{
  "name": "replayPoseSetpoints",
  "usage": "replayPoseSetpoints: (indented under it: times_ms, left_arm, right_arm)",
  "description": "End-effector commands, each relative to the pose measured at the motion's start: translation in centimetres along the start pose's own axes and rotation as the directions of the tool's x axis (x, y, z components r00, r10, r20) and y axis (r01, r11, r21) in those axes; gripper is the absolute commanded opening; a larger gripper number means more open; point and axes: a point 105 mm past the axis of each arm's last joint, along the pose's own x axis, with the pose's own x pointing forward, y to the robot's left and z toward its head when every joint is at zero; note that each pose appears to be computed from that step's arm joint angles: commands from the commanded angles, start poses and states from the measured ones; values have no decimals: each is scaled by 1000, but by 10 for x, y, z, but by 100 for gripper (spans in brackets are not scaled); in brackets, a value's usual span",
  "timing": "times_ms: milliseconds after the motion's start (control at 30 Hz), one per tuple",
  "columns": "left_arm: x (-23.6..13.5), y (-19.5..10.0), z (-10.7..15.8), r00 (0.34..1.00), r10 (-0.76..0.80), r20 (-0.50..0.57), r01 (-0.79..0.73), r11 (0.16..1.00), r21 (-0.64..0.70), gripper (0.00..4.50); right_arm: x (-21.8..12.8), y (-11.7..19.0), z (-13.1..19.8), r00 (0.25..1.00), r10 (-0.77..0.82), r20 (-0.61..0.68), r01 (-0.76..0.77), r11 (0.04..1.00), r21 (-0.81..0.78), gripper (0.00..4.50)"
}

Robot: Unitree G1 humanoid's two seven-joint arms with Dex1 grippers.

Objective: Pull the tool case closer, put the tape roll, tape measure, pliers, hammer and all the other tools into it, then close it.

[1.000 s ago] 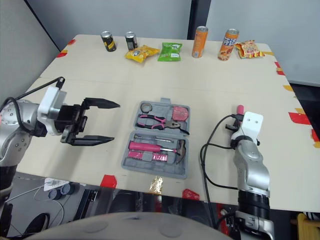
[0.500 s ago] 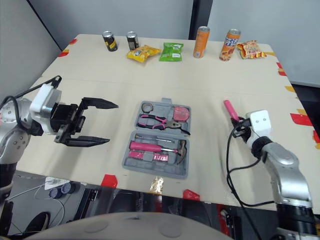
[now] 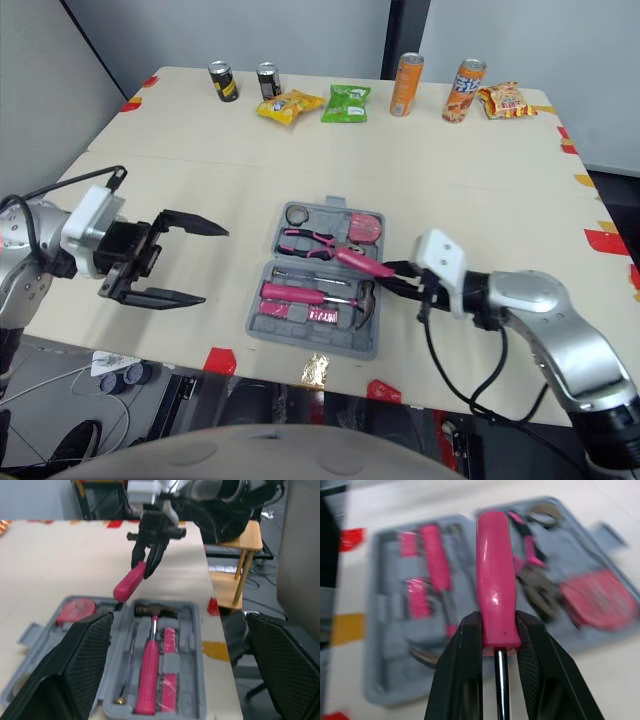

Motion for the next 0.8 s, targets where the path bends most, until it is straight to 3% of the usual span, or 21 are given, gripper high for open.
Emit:
replayPoseSetpoints:
  times_ms: [33, 433, 800]
  left_arm:
    - [-4, -9, 0, 999, -43, -13, 43, 999, 28, 450]
    - [-19, -35, -21, 991, -55, -124, 54, 998, -8, 450]
    - [-32, -41, -28, 984, -34, -178, 31, 999, -20, 450]
  right_arm:
    - [13, 15, 16, 998, 65, 12, -65, 997, -40, 44]
    - [50, 46, 17, 968, 176, -181, -206, 966, -158, 44]
    - [72, 57, 14, 935, 157, -319, -205, 971, -123, 44]
